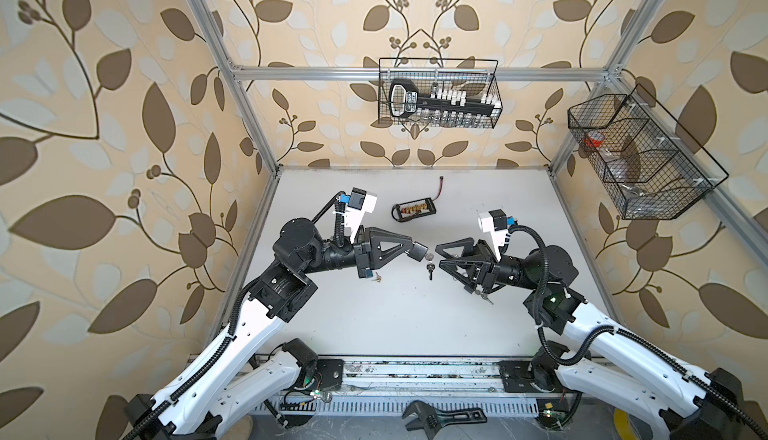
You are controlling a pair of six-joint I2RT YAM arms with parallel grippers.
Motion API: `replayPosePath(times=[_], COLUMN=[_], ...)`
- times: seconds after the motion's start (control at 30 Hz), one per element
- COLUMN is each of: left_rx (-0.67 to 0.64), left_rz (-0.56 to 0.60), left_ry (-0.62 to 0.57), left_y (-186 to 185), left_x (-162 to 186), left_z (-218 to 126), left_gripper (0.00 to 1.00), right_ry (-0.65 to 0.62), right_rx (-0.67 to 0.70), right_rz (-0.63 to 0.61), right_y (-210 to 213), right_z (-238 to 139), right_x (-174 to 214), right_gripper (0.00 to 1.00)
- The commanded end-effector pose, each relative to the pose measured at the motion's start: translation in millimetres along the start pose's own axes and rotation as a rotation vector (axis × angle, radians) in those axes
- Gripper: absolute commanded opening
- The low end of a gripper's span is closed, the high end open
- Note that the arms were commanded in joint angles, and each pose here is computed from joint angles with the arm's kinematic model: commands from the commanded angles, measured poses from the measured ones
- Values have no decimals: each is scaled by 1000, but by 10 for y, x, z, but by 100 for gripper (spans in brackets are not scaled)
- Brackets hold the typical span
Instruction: Lock with the key
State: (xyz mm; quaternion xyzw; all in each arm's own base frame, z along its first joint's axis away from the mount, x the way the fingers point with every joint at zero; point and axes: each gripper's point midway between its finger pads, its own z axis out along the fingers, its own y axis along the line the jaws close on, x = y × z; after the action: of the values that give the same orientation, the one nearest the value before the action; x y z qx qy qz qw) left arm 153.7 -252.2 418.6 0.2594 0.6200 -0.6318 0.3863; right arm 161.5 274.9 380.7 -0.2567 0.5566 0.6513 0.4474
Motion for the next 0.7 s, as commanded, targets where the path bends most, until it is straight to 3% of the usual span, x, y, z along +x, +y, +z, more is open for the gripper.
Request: replayPosePath(times=[0.0, 0.67], left_rx=[68, 77], left_rz=[60, 51], left_ry=[-17, -10], left_y=[-183, -165], left_x=[-65, -29], left_z=[-9, 18], left_gripper=[0, 0], right_ry=[-29, -11], right_rx=[-84, -111], right_rz=[-39, -29], right_y=[253, 290], right_z=[45, 151], right_x=[-162, -129], right_gripper=[51, 15])
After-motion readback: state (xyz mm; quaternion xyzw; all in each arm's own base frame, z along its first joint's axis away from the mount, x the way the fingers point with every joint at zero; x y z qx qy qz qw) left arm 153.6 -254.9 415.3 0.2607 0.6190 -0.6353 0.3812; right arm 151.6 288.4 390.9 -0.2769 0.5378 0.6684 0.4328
